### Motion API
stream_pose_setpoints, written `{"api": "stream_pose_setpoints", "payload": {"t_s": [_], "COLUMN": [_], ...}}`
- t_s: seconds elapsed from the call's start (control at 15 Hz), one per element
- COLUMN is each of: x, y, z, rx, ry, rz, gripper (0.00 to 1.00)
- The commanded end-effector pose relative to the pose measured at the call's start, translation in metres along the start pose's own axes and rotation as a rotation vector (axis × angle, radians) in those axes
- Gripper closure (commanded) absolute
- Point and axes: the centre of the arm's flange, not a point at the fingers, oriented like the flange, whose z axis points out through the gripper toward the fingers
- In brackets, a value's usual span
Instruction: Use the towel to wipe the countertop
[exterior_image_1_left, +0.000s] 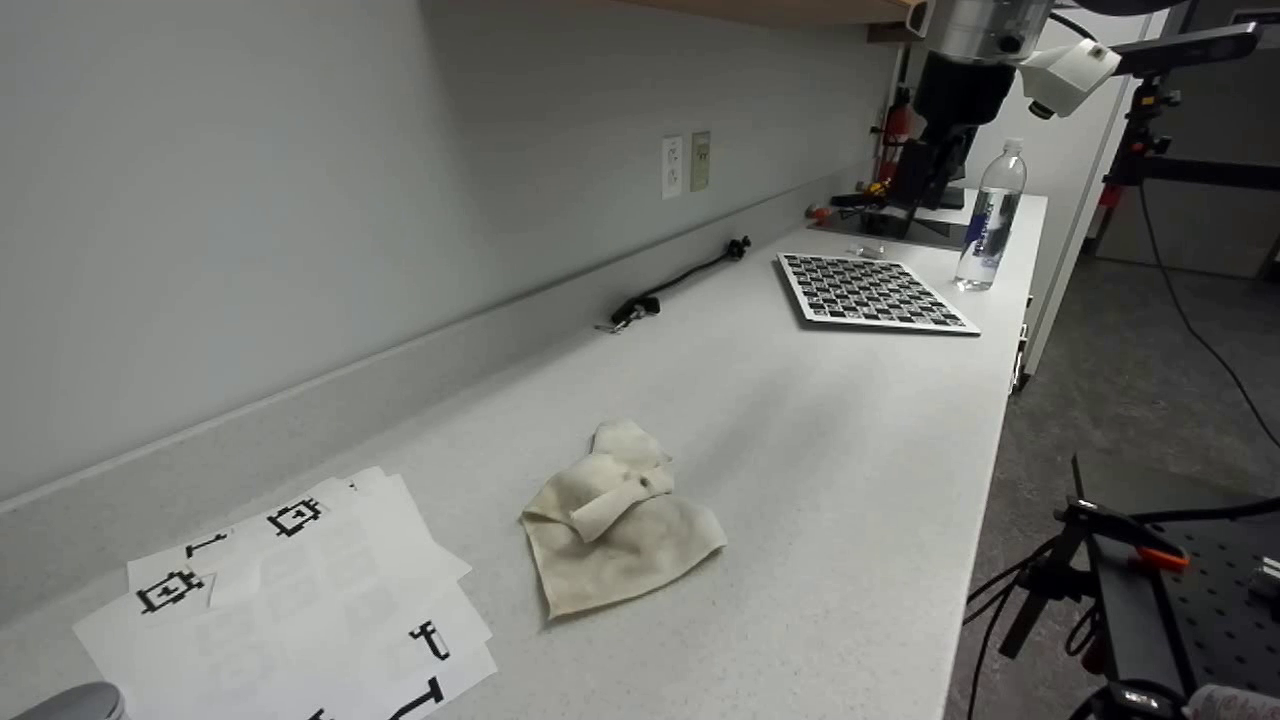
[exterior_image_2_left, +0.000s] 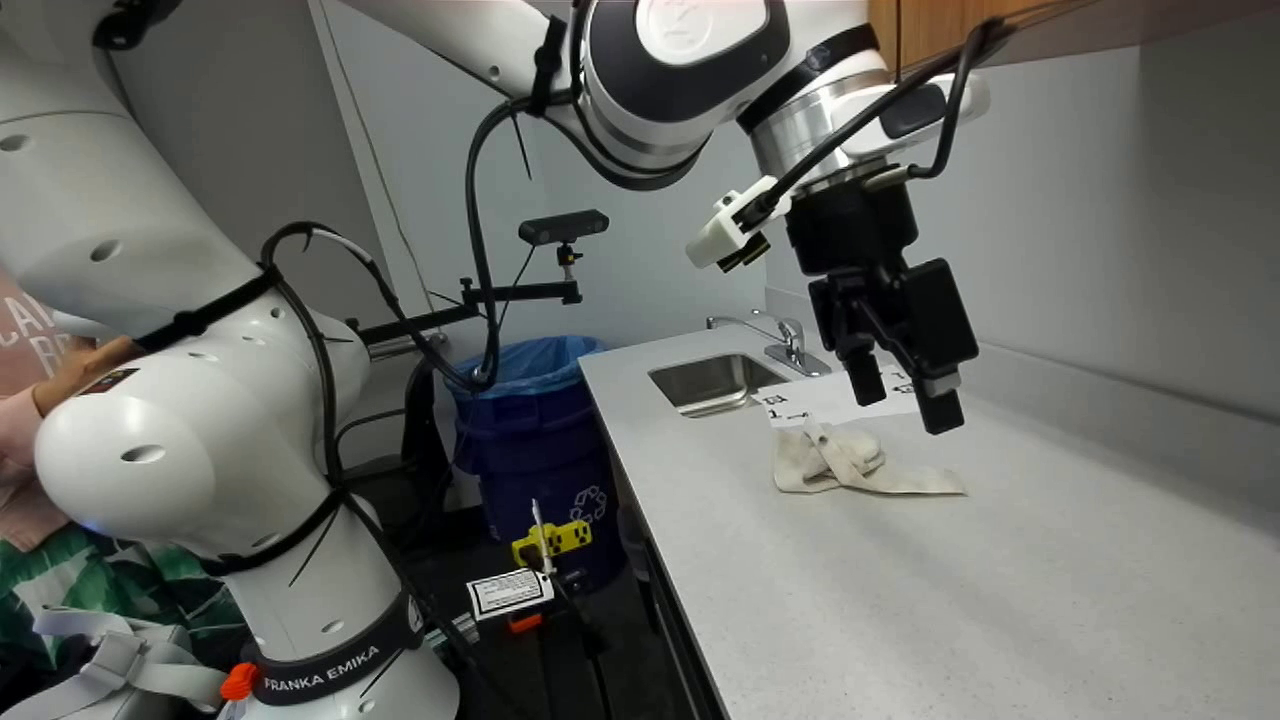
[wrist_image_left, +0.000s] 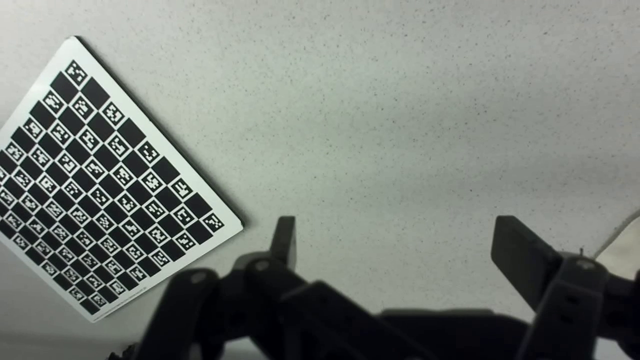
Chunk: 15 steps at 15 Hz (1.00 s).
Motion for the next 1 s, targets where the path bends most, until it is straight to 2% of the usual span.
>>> {"api": "stream_pose_setpoints", "payload": {"t_s": [0.0,0.4,0.47,0.6,0.8,0.93], "x": [0.0,0.0,0.052,0.067,0.101,0.122], "y": [0.0,0.0,-0.043,-0.066,-0.128,-0.165], "z": [0.0,0.0,-0.032,-0.047,-0.087,-0.111], "rx": [0.0,0.012,0.008,0.026,0.052,-0.008], "ry": [0.0,-0.004,0.001,0.012,0.013,0.0], "rz": [0.0,-0.018,-0.027,-0.066,-0.134,-0.123], "gripper": [0.0,0.0,0.0,0.0,0.0,0.0]}}
